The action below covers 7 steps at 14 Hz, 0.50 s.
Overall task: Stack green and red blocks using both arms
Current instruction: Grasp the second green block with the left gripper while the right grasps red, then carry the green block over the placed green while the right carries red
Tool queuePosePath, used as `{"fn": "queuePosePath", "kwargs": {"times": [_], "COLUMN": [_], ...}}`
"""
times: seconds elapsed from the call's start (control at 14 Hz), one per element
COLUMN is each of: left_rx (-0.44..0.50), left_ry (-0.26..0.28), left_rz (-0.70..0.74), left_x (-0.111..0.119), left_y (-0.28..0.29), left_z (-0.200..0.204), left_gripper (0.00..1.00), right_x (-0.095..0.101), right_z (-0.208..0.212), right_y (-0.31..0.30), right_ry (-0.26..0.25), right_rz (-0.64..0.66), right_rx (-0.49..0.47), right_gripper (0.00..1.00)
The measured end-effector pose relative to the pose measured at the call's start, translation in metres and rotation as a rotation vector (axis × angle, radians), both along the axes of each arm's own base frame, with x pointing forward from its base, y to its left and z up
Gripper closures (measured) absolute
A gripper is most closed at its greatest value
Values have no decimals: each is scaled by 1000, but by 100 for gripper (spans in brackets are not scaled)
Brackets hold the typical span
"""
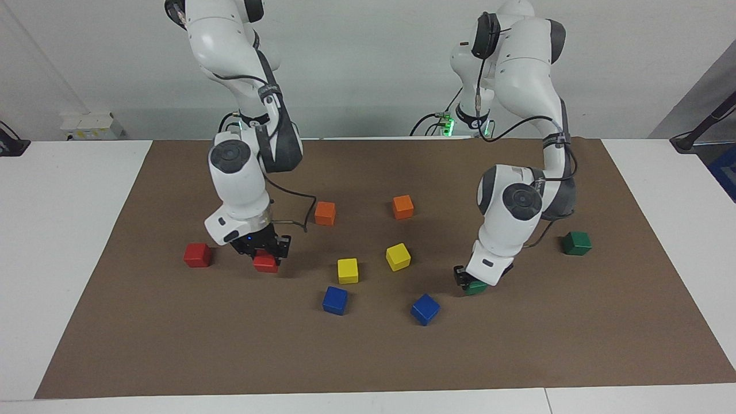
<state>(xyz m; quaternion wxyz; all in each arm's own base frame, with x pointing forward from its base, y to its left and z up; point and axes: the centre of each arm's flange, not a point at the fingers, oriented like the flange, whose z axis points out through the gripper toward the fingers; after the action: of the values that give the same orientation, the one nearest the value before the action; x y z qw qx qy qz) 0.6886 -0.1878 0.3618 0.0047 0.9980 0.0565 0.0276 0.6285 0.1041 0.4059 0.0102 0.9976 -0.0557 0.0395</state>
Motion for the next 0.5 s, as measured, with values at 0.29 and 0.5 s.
{"fn": "queuePosePath", "kwargs": {"times": [0.29, 0.5], "left_rx": [13, 25], "left_ry": [8, 32], "left_rz": [-63, -171], "left_x": [-12, -31], "left_y": [80, 147], "left_z": [52, 60], "left_gripper": [45, 45], "right_x": [-33, -47], "right_z": [45, 25], "right_y": [-108, -171], "right_ry": [14, 5], "right_rz": [77, 97], "right_rx": [-9, -17], "right_gripper": [45, 45]}}
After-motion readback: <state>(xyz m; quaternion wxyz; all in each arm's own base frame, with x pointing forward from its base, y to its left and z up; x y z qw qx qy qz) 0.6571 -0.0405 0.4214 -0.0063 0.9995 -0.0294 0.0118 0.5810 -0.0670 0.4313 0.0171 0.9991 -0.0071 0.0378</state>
